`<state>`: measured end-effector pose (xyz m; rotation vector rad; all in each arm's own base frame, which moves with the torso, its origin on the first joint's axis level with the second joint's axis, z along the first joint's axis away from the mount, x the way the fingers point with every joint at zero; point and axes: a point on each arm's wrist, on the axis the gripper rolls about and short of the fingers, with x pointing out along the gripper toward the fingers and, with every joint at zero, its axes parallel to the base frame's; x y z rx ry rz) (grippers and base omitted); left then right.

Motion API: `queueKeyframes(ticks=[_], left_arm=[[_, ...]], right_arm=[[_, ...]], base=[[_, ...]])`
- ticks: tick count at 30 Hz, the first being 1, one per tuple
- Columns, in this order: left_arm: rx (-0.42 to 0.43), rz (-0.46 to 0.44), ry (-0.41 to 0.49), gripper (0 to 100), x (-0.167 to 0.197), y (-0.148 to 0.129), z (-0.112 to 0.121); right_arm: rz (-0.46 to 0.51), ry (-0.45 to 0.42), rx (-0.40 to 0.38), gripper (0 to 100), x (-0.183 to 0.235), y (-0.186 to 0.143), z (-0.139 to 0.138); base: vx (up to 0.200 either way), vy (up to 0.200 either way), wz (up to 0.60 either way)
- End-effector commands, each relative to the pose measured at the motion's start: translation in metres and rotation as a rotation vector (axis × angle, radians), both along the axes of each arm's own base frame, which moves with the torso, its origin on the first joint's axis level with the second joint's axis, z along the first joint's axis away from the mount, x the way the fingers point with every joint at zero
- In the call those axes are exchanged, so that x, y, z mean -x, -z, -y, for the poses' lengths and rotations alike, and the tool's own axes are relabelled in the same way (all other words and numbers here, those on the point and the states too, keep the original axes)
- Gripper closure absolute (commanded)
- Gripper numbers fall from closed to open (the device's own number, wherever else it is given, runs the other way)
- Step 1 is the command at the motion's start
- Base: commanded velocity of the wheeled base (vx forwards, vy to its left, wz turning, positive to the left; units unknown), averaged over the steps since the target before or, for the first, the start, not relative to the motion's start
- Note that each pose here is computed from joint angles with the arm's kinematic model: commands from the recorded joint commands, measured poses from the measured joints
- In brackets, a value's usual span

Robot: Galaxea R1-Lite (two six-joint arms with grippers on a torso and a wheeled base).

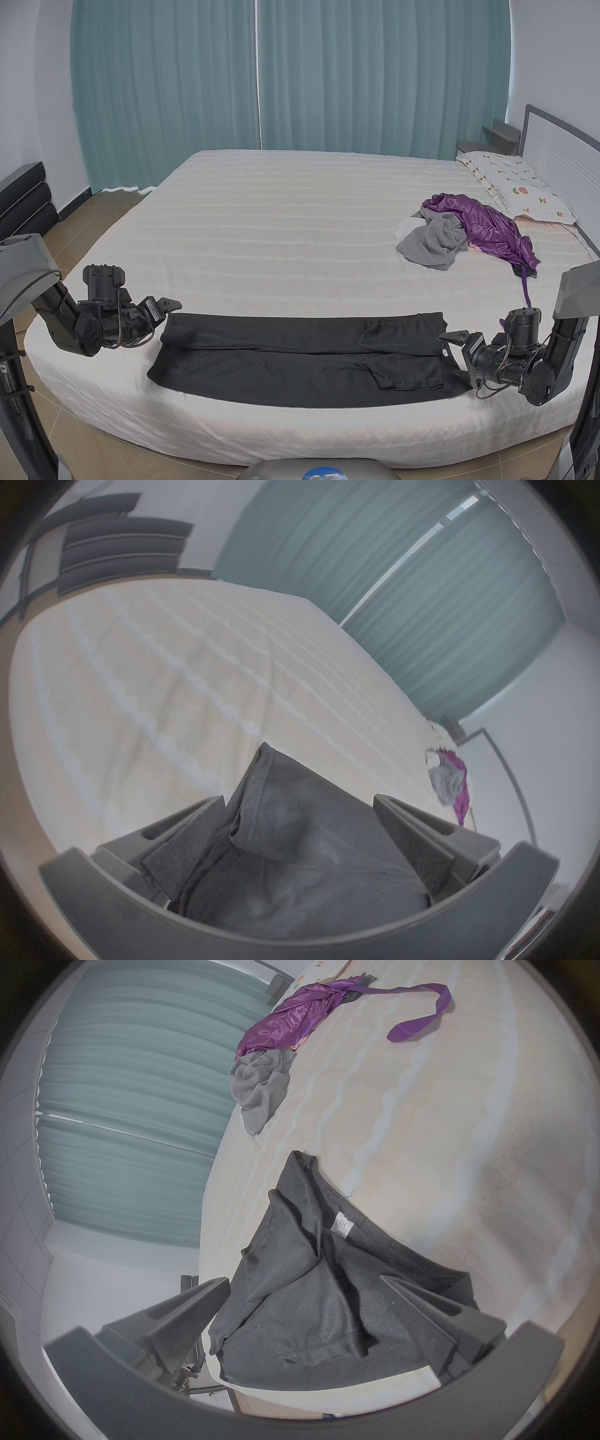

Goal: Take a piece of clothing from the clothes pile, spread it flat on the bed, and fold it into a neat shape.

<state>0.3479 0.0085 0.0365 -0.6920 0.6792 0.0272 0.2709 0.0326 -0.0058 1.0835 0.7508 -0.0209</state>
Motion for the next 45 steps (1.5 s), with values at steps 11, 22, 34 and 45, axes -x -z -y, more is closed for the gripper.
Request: queueKeyframes(ticks=[11,22,34,45], left_arm=[[-0.115,-0.072,0.172,0,-0.013,0.051,-0.003],[-0.103,-0.073,0.194,0,-0.013,0.053,-0.001],[-0.125,-0.063,0.200,100,-0.006,0.052,0.000],[-0.125,-0.029,0.188,100,-0.001,0.039,0.000]], right_arm=[[0.000,-0.008,0.002,0,0.000,0.002,-0.002],[0.000,-0.008,0.002,0,0.000,0.002,-0.002],[-0.007,-0.013,0.004,0,0.002,0.003,-0.002],[-0.005,-0.010,0.004,0,0.002,0.003,-0.001]], base=[[0.000,0.000,0.00],[0.000,0.000,0.00],[0.000,0.000,0.00],[0.000,0.000,0.00]])
